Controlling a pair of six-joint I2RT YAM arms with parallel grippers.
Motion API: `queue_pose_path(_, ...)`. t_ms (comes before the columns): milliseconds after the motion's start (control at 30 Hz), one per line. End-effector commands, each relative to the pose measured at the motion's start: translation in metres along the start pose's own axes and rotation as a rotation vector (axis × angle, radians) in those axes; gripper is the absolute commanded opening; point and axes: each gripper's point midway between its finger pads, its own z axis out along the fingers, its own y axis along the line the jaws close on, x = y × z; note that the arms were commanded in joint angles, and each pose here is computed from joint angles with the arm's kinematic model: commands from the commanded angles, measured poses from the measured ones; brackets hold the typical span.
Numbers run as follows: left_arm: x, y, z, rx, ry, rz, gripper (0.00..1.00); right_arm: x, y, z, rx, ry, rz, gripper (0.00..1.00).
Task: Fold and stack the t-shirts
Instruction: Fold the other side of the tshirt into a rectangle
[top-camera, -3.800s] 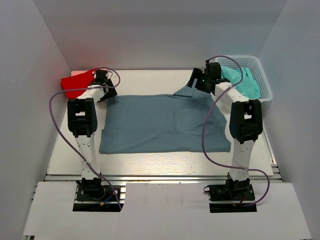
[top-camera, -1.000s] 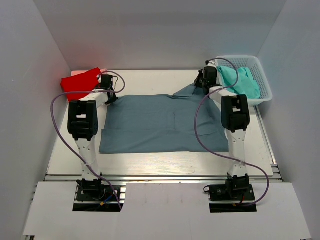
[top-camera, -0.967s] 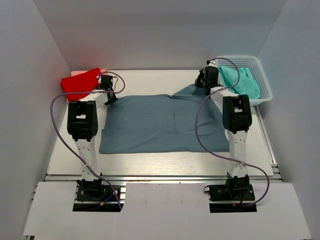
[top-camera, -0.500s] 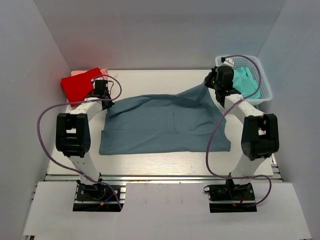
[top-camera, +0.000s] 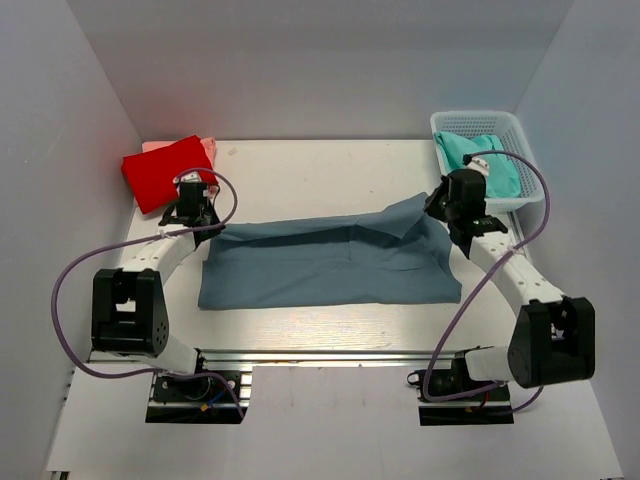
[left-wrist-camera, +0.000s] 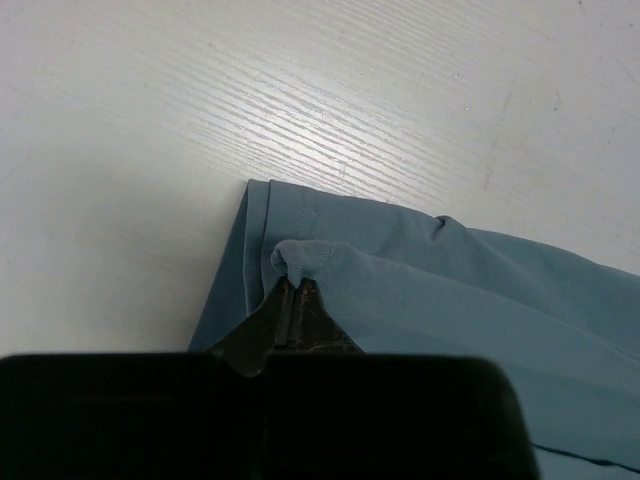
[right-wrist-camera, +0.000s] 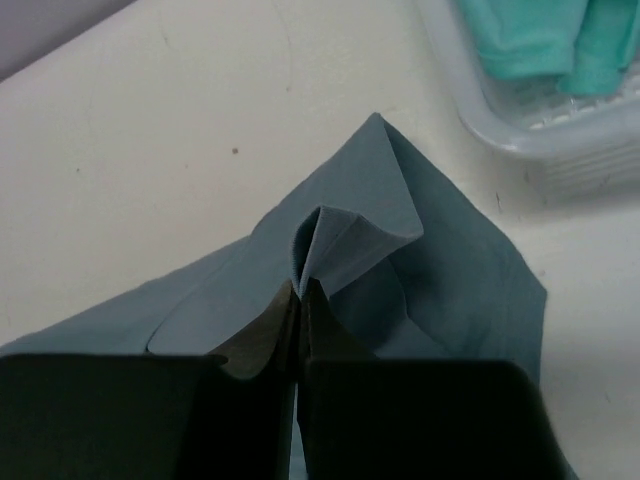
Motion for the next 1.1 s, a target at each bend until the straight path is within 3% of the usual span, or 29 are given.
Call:
queue_pose_path(0,-0.011,-0.006,-0.014,0.033,-0.044,-0.02,0.0,0.001,-0.009,-0.022,0.03,-0.003,0.023,0.0)
queue_pose_path(400,-0.006,0.0,-0.031,0.016,-0.035,-0.05,0.0,0.04,-0.031,-0.045,0.091,0.115,0.028,0.0)
queue_pose_path(567,0.016,0.006,-0.029,0.006,0.017,-0.076,0.0,0.054,-0.036,-0.052,0.101,0.157,0.04,0.0)
queue_pose_path(667,0.031,0.022,-0.035,-0.066,0.039,-0.115,0.0,0.09,-0.05,-0.056,0.13,0.245,0.069,0.0)
queue_pose_path(700,0.043,0.037,-0.038,-0.147,0.06,-0.154,0.12,0.11,-0.059,-0.06,0.157,0.3,0.081,0.0)
queue_pose_path(733,0.045,0.045,-0.044,-0.183,0.062,-0.192,0.17,0.123,-0.064,-0.063,0.172,0.333,0.092,0.13)
queue_pose_path(767,0.05,0.054,-0.049,-0.22,0.082,-0.222,0.17,0.128,-0.066,-0.067,0.176,0.341,0.1,0.19)
queue_pose_path(833,0.066,0.082,-0.073,-0.41,0.133,-0.304,0.29,0.149,-0.081,-0.079,0.237,0.406,0.118,0.25)
queue_pose_path(867,0.063,0.09,-0.085,-0.47,0.124,-0.33,0.44,0.151,-0.084,-0.084,0.252,0.409,0.122,0.36)
queue_pose_path(900,0.055,0.1,-0.104,-0.558,0.114,-0.367,0.78,0.149,-0.086,-0.086,0.264,0.395,0.131,0.44)
queue_pose_path(1000,0.027,0.096,-0.117,-0.553,0.049,-0.398,0.98,0.122,-0.085,-0.082,0.268,0.285,0.116,0.49)
queue_pose_path(1067,0.013,0.083,-0.112,-0.479,0.015,-0.413,1.0,0.101,-0.078,-0.076,0.237,0.219,0.085,0.53)
